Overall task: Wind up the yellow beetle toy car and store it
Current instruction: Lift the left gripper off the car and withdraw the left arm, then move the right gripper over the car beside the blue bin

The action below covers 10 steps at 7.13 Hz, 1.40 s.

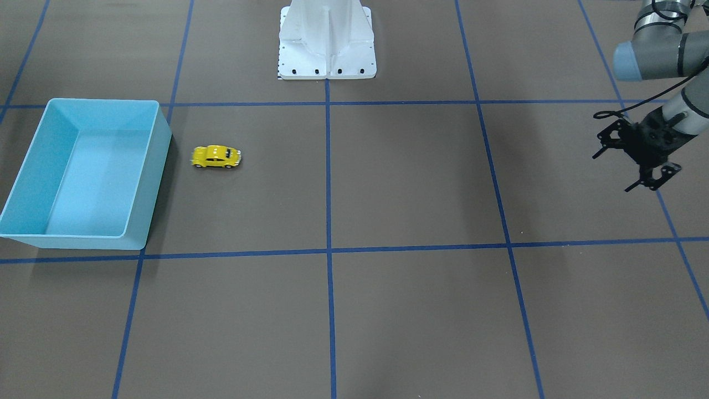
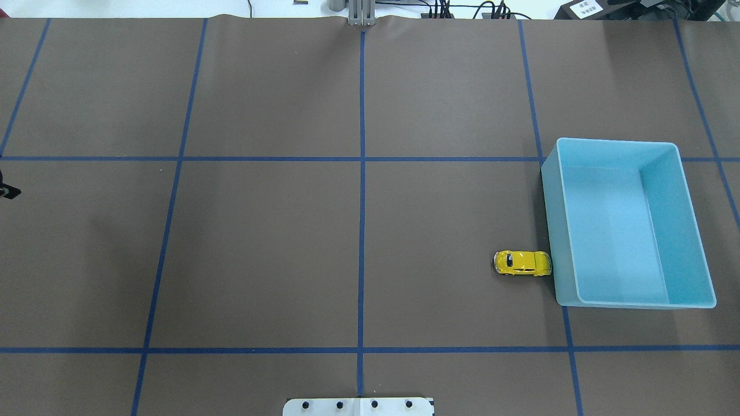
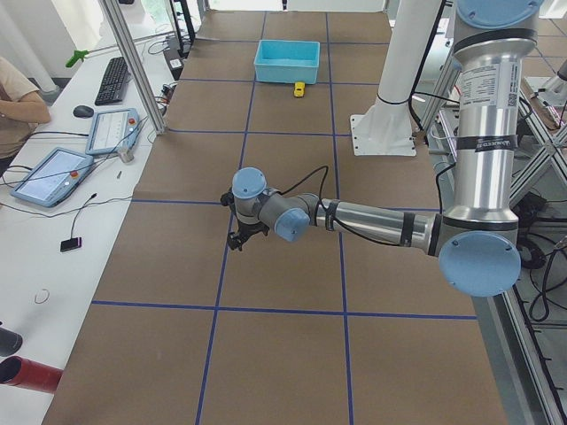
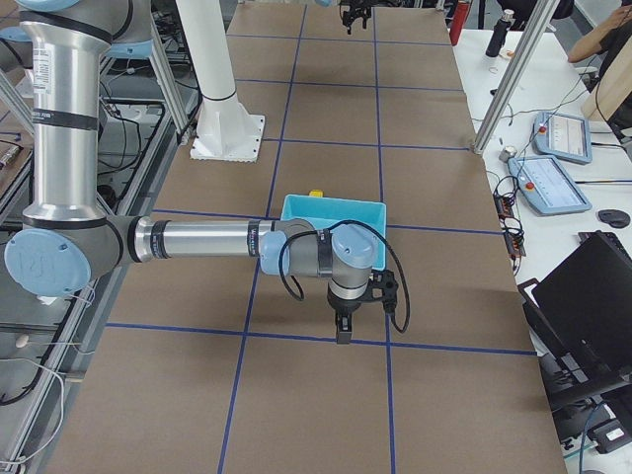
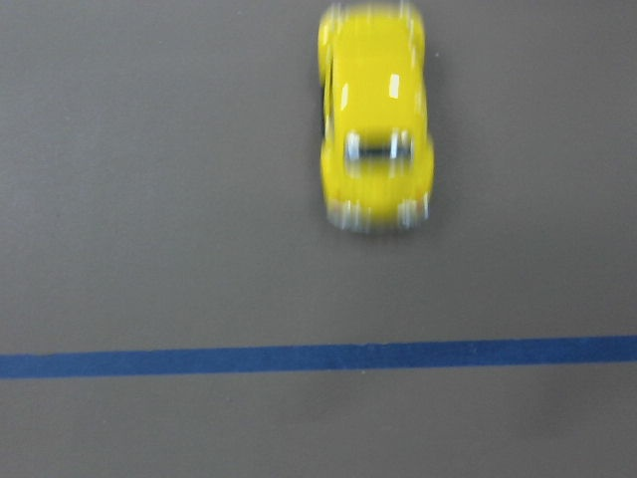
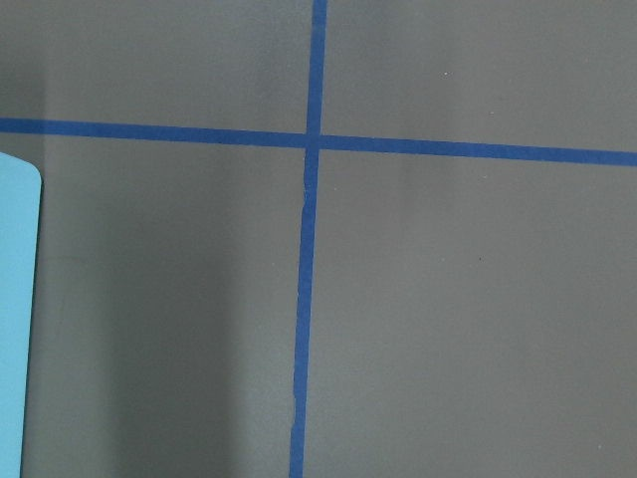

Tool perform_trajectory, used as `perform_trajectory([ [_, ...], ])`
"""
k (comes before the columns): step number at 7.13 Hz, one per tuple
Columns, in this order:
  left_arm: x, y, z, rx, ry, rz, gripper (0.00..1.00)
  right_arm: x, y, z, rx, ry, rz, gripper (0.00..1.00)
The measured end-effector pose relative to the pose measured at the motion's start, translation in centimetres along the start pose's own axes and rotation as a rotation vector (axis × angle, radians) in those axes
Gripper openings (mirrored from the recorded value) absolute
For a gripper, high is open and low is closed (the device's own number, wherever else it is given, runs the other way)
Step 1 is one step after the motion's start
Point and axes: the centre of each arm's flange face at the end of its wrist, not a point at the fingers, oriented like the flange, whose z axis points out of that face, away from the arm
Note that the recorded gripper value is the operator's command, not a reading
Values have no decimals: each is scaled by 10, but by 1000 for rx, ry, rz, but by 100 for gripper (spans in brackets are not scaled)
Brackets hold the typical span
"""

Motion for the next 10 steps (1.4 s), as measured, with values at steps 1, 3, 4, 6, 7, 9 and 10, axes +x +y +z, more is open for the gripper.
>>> perform_trajectory([
  [1, -29, 24, -15, -32, -21, -171, 100, 0, -1, 0, 1, 1, -1, 100],
  [3, -81, 75, -34, -57, -53, -401, 100, -1, -3, -2, 4, 2, -5, 100],
  [4, -103, 98, -42, -52, -67, -503, 100, -5, -8, -6, 13, 2, -14, 100],
  [6, -122, 126, -57, -29, -66, -701, 100, -45, -46, -37, 79, -8, -97, 100],
  [7, -126, 130, -63, -29, -42, -766, 100, -90, -72, -57, 122, -16, -188, 100],
  [9, -129, 129, -73, -36, -11, -826, 100, -228, -100, -87, 191, -57, -437, 100],
  [10, -128, 133, -73, -38, -5, -834, 100, -296, -96, -92, 208, -88, -562, 100],
])
